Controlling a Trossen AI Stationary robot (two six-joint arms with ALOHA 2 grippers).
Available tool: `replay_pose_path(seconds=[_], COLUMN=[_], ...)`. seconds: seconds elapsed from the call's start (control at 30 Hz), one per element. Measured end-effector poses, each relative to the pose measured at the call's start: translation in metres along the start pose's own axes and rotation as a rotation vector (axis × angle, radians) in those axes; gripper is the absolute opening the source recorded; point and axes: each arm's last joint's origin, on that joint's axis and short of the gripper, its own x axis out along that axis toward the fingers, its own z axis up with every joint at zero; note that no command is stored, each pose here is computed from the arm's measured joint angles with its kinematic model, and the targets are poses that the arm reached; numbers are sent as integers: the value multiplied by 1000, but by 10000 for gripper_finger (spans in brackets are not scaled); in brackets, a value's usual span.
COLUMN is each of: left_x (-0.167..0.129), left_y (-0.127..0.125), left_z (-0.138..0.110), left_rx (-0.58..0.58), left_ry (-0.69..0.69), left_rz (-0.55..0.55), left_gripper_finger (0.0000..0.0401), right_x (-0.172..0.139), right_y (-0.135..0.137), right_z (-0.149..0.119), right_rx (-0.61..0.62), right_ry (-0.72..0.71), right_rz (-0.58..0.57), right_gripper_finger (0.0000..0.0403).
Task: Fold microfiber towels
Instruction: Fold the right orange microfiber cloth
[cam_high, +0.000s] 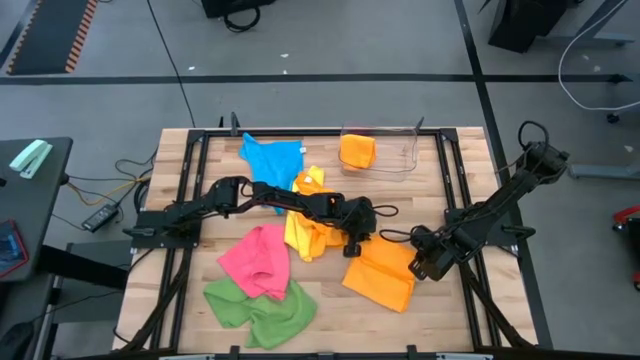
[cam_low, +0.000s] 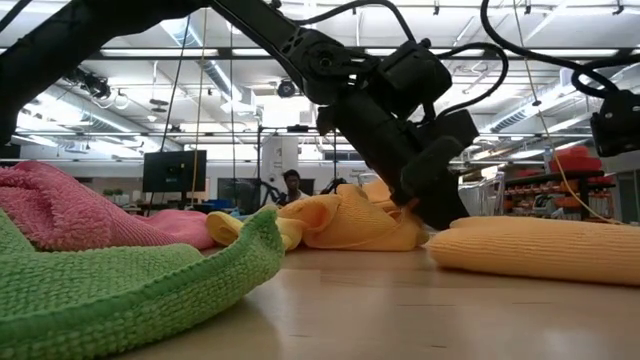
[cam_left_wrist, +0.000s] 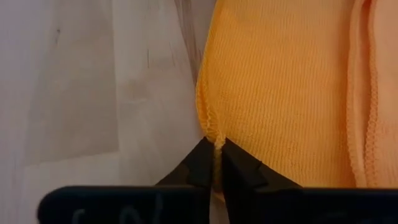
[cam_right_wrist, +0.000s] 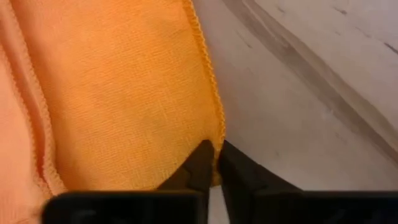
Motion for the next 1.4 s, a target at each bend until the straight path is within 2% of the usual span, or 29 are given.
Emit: replay_pose_path(seconds=[0.1,0.27,0.43,0.53,0.73,0.97,1.13,1.4], left_x=[-7,-20,-26,-32,-31,-29,-31,-50], left_y=[0,0,0,-4,-20,-42,-51,-52], left_z=[4,15,19,25,23,21,20,31], left_rx=[-2,9,33,66,106,160,177,178], left_ry=[0,-40,-48,-65,-25,7,34,14], left_rz=[0,5,9,8,-42,-77,-92,-88], left_gripper_finger=[36,13,21,27,10,24,11,28], right_x=[-2,-15,-28,-31,-35,-22,-16,-41], right_y=[3,10,17,22,31,52,63,80], right_z=[0,3,6,7,9,7,5,4], right_rx=[-26,-82,-120,-138,-184,-255,-289,-360], right_ry=[9,24,14,8,-12,-43,-31,-25], right_rz=[13,-35,-50,-25,40,144,138,115], right_gripper_finger=[8,6,5,5,4,4,3,3])
